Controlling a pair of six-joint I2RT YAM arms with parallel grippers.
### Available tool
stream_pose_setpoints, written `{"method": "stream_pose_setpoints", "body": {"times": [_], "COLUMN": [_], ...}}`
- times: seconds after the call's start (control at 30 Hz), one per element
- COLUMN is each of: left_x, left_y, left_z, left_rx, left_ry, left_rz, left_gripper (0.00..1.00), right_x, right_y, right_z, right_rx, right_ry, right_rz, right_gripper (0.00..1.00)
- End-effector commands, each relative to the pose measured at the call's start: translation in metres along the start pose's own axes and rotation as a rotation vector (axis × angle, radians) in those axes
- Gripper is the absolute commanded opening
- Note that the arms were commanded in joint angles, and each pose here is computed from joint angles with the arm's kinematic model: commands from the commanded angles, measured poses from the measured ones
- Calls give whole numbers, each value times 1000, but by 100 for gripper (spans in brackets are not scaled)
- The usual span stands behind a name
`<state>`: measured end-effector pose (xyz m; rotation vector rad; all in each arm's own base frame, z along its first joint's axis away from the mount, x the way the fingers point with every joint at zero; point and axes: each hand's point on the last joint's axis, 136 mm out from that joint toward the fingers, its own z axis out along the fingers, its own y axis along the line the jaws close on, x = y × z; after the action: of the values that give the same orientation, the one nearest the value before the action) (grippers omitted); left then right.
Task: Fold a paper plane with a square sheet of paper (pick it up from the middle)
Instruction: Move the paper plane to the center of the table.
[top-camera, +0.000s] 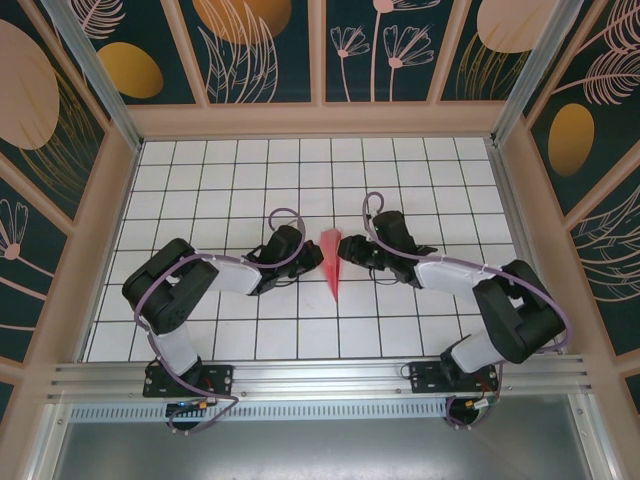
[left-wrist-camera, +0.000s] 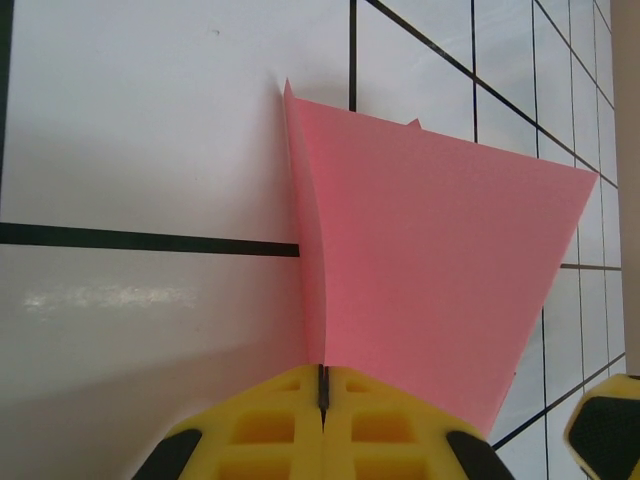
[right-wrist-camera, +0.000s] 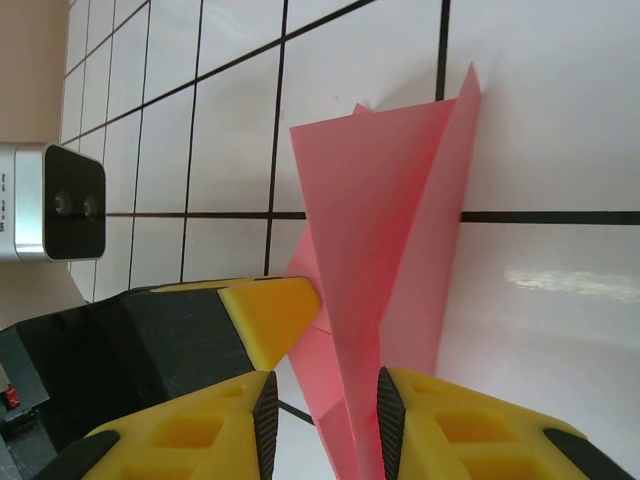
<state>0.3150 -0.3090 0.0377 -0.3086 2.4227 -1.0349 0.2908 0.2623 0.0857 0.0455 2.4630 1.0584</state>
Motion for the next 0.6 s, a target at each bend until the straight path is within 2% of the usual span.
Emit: {"method": "stream_pose_setpoints", "body": {"times": [0.0,0.33,0.57], "left_x": [-6,-5,-5], "left_y": [1,5,12], "left_z": [0,2,3], "left_rx": [10,-16,-44], "left_ry": [-26,-21,-20], "left_rz": [-14,-9,-10], "left_gripper": [0,0,0], "right_x": [-4,4,5], "right_y": [16,-1,-13], "right_z": [7,22,22], "right_rx": [-30,71,137], "right_ry": [5,47,48], "right_rz": [-30,-22,-30], "right_gripper": [34,35,39]}}
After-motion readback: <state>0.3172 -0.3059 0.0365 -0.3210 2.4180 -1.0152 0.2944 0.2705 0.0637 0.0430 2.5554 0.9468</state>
